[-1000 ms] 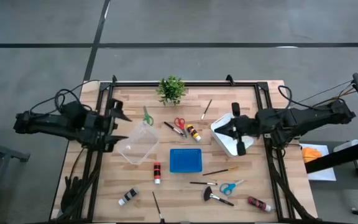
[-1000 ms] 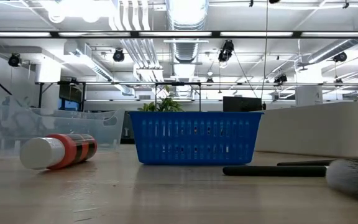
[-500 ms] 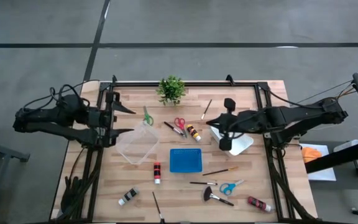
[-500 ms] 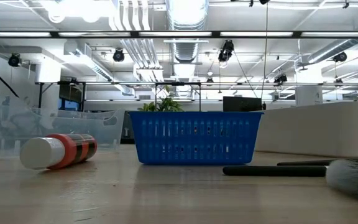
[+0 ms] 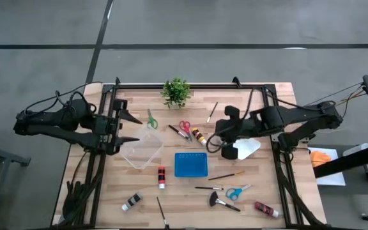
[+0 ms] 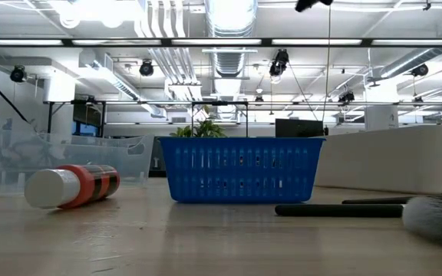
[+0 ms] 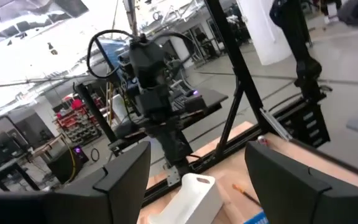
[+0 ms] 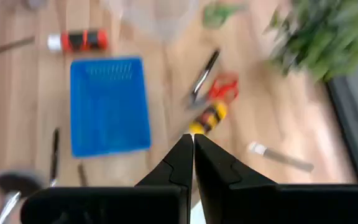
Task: Pick & Place Paint Supplies
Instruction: Put the highlighter brush in the white bin
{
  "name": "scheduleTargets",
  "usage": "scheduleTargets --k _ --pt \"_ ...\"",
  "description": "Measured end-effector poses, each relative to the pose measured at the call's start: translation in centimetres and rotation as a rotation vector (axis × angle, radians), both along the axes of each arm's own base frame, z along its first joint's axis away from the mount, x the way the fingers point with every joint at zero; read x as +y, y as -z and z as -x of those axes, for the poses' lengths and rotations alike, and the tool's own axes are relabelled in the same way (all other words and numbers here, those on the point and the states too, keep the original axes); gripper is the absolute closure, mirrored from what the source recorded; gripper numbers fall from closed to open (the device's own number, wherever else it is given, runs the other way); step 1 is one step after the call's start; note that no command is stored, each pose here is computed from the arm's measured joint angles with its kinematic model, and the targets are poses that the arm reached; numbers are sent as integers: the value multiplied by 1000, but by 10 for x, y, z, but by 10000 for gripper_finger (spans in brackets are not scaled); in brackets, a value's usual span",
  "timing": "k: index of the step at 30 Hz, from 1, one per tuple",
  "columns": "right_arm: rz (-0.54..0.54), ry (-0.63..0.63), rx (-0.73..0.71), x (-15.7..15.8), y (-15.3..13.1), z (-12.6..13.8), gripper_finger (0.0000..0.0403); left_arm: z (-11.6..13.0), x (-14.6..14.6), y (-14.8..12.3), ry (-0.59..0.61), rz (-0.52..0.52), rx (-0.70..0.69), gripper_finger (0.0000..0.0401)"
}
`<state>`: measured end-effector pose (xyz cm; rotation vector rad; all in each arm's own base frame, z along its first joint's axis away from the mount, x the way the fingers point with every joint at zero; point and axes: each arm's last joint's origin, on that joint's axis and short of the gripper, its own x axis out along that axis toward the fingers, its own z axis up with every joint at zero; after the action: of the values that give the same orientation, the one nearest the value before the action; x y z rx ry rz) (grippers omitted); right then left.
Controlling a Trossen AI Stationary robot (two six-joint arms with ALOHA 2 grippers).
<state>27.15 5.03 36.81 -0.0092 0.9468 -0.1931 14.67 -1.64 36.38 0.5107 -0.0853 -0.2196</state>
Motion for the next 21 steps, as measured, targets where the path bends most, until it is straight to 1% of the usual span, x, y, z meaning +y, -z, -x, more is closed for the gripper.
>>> scheduleTargets --k 3,6,9,12,14,17,21 --pt "-72 36 114 3 8 -5 353 -2 0 3 0 -32 19 132" --pt "-108 57 209 7 21 -13 300 -6 -1 11 2 -56 42 132" --pt "-95 35 263 17 33 -21 246 -12 -1 25 3 -73 89 132" --pt "-93 9 302 35 46 -27 211 -15 -2 40 7 -78 131 132" --pt "-93 5 319 51 54 -29 200 -18 -2 51 13 -80 161 132" --pt "-100 -3 329 74 64 -30 196 -20 -3 66 17 -82 191 132" --pt "-108 -55 313 103 75 -30 195 -22 -4 71 31 -74 131 132"
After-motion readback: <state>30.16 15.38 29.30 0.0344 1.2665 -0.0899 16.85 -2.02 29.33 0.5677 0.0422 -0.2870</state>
